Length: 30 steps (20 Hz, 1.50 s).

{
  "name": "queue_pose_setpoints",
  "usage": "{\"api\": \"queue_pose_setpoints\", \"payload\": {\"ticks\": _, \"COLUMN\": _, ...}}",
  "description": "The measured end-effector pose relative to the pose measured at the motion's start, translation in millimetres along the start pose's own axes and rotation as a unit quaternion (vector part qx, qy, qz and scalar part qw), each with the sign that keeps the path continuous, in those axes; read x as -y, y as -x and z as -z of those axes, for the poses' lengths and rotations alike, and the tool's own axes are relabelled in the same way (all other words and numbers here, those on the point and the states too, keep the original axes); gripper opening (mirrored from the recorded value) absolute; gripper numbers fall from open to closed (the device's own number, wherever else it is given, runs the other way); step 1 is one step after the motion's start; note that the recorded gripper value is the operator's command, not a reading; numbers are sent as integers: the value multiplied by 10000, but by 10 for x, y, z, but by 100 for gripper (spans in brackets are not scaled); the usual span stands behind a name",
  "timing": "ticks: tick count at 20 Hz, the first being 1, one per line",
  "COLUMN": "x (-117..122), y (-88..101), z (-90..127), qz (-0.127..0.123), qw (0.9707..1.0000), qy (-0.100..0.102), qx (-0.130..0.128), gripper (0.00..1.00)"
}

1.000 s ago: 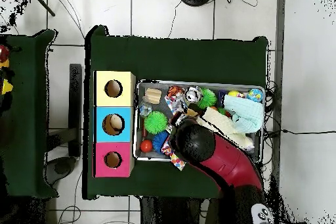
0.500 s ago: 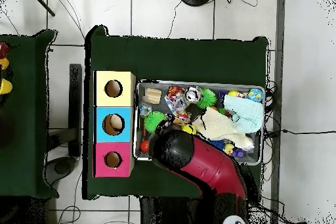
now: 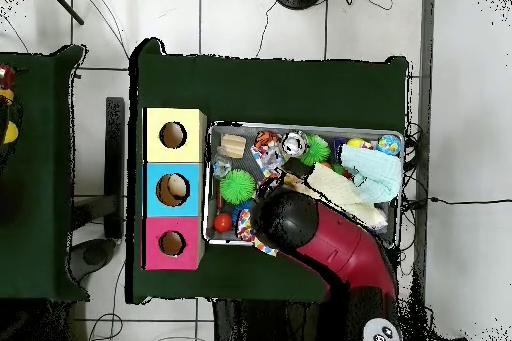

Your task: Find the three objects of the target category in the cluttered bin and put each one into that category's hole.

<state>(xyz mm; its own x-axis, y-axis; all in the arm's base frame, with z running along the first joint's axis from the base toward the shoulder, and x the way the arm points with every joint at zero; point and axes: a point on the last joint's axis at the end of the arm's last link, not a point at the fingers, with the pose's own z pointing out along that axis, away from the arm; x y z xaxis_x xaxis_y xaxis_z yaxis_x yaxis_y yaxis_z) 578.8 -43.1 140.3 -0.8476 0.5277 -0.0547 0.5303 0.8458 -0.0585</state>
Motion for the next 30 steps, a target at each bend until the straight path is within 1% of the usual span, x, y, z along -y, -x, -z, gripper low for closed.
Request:
{"api": "queue_pose_setpoints", "payload": {"ticks": 2, "x": 18, "y": 39, "z": 11, "qz": 17, "qw": 10000, "qy": -13, "qx": 39, "gripper": 0}}
{"api": "queue_pose_setpoints", "payload": {"ticks": 7, "x": 17, "y": 51, "z": 46, "qz": 67, "qw": 9999, "qy": -58, "qx": 101, "gripper": 0}}
{"api": "queue_pose_setpoints", "payload": {"ticks": 11, "x": 15, "y": 85, "z": 20, "qz": 33, "qw": 10000, "qy": 33, "qx": 71, "gripper": 0}}
{"api": "queue_pose_setpoints", "payload": {"ticks": 16, "x": 53, "y": 86, "z": -2, "qz": 16, "qw": 10000, "qy": -16, "qx": 64, "gripper": 0}}
{"api": "queue_pose_setpoints", "payload": {"ticks": 30, "x": 57, "y": 91, "z": -21, "qz": 8, "qw": 10000, "qy": -9, "qx": 47, "gripper": 0}}
